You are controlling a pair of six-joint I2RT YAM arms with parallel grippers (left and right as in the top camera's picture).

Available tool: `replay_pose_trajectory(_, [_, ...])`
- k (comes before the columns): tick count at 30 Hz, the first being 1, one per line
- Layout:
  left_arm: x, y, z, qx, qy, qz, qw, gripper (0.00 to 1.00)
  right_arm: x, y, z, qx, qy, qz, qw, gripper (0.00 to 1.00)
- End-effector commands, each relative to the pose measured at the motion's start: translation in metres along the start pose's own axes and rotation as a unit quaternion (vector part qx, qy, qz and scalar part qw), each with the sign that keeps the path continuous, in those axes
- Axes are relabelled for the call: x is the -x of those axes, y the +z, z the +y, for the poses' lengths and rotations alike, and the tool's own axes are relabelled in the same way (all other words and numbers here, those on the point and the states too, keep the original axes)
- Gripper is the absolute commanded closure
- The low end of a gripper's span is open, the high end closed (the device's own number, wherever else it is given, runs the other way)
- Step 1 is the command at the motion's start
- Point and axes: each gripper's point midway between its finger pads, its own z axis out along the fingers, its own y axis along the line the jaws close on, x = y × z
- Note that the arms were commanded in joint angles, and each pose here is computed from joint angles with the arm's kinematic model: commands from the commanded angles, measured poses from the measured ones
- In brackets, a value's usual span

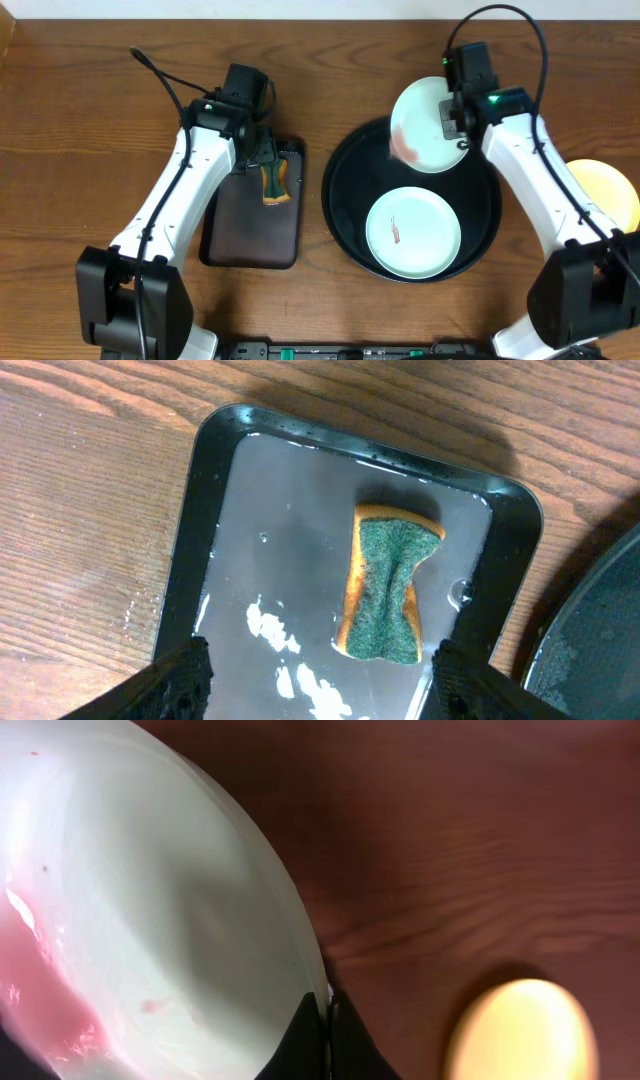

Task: Clean dirty plates on tray and stack at the side
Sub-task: 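Lift the back mint-green plate with the right gripper and carry it right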

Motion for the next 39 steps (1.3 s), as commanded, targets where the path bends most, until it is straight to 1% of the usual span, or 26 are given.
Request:
replay_pose_trajectory(1, [0.005, -0.006, -0.002, -0.006, -0.003, -0.007, 1.0, 0.24, 0.013, -0.032, -0.025, -0.106, -0.027, -0.039, 0.993, 0.99])
replay_pose_trajectory(5, [0.004, -0.006, -0.001, -0.005, -0.003, -0.005, 1.0, 0.21, 0.017, -0.048, -0.017, -0.135, -0.056, -0.055, 0.988, 0.99])
replay_pose_trajectory(6, [0.004, -0.006, -0.001, -0.005, -0.003, -0.005, 1.0, 0.17, 0.017, -0.052, -0.015, -0.143, -0.063, -0.059, 0.986, 0.99])
replay_pose_trajectory(14, [0.004, -0.006, -0.001, -0.006, -0.003, -0.005, 1.0, 0.16, 0.022, -0.09, 0.006, -0.22, -0.114, -0.098, 0.964, 0.99])
replay_pose_trajectory(20, [0.004, -0.006, -0.001, -0.006, -0.003, -0.005, 1.0, 0.16, 0.026, -0.117, 0.024, -0.258, -0.138, -0.134, 0.947, 0.99])
replay_pose_trajectory(29, [0.004, -0.006, -0.001, -0.005, -0.003, -0.005, 1.0, 0.16, 0.022, -0.135, 0.045, -0.263, -0.17, -0.154, 0.937, 0.99])
replay_pose_trajectory(34, [0.004, -0.006, -0.001, -0.005, -0.003, -0.005, 1.0, 0.16, 0.021, -0.137, 0.048, -0.263, -0.174, -0.156, 0.936, 0.99])
replay_pose_trajectory(39, [0.004, -0.006, -0.001, -0.006, -0.003, -0.005, 1.0, 0.16, 0.022, -0.142, 0.042, -0.284, -0.174, -0.159, 0.929, 0.99])
